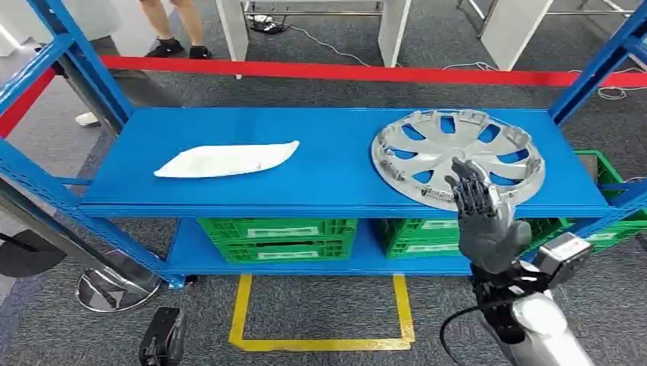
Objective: Take the parts from the cabinet and place them on the table.
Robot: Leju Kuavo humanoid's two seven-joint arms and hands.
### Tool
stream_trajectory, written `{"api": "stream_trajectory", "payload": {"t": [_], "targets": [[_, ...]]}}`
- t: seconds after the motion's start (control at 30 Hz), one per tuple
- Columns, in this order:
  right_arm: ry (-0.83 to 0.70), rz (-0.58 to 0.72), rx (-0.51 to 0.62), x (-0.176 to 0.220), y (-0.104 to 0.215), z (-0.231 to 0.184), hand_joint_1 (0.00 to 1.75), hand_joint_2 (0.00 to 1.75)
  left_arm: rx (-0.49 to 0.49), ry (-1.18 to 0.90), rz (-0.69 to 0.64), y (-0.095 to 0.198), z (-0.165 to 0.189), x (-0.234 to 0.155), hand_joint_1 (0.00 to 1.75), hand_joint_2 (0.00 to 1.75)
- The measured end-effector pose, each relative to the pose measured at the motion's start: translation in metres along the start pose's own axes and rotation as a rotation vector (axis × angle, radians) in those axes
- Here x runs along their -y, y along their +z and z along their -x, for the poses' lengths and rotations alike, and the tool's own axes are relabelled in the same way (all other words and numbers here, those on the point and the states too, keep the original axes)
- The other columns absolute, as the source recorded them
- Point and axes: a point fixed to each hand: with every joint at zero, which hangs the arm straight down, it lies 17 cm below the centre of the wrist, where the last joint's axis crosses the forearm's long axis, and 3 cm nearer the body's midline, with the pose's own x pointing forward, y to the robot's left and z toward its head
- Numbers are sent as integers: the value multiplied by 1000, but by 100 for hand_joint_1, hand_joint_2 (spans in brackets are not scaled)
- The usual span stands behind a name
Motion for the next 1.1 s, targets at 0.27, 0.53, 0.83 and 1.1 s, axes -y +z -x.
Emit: {"api": "stream_trajectory", "payload": {"t": [0.27,0.53,0.83,1.1], "targets": [[-5,-13,2,-1,-3,1,0,0,5,1,3,-1,-3,1,0,0],[-22,-38,-15,-4,-5,12,0,0,15,-3,17,-3,-10,3,0,0],[-24,-36,-24,-4,-5,16,0,0,22,-8,16,-5,-12,0,0,0],[17,-34,-46,-2,-5,25,0,0,19,-21,19,-4,-11,0,0,0]]}}
